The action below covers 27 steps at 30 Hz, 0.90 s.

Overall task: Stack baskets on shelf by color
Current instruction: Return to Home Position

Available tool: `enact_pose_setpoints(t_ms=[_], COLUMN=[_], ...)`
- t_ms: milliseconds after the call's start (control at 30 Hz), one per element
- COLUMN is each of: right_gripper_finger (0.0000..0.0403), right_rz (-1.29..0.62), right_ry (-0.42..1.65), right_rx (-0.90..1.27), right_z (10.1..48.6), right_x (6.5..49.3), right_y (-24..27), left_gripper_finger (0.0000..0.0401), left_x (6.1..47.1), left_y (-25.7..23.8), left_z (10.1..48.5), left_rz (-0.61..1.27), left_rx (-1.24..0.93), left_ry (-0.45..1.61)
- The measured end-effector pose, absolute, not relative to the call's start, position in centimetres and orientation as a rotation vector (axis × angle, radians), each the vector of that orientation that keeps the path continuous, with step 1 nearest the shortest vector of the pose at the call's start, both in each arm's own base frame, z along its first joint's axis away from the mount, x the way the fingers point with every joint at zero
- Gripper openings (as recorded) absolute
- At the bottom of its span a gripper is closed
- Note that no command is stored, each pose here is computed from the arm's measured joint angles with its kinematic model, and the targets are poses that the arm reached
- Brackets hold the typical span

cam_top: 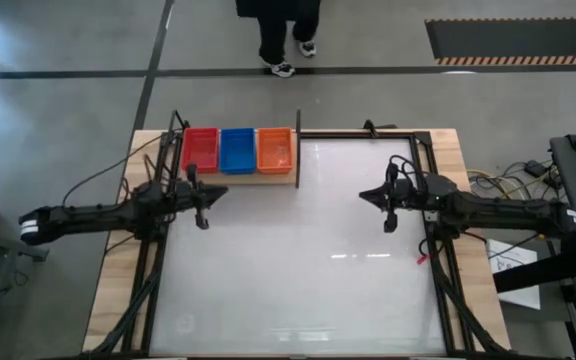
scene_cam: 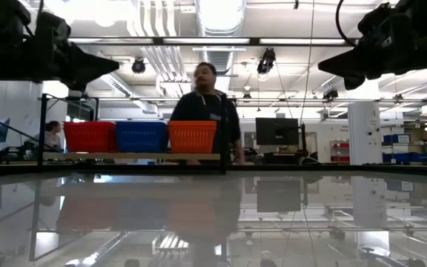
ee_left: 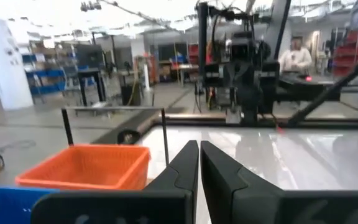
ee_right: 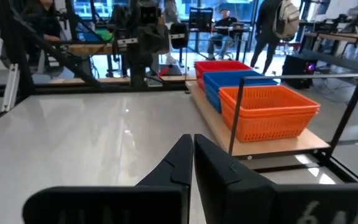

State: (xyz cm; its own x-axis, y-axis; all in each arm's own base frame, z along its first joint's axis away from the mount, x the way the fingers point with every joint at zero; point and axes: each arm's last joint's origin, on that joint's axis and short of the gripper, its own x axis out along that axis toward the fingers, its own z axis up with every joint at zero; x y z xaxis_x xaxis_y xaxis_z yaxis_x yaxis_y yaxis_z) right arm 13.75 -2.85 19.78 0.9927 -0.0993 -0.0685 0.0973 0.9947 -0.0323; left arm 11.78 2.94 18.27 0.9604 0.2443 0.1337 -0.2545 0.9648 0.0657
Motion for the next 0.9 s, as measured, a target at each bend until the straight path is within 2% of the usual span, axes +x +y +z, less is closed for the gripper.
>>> enact_pose_setpoints(t_ms=[400, 833, 900], right_gripper_finger=[0.0009, 0.0009, 0.0009], right_rz=[-0.177, -0.224, -0.231], right_ry=[-0.046, -0.187, -0.140], right_rx=[-0.046, -0.073, -0.061], right_z=[20.6, 19.2, 18.5], right_x=[11.2, 8.9, 9.1], right_y=[-2.9, -2.6, -2.8], left_gripper_finger=[0.0001, 0.0001, 0.0001], left_x=[10.3, 9.4, 9.4], left_y=[2.8, 2.9, 2.9], left_z=[18.2, 17.3, 17.2], left_rz=[0.303, 0.394, 0.398], left_rx=[0.097, 0.088, 0.087], left_ry=[-0.132, -0.054, -0.054])
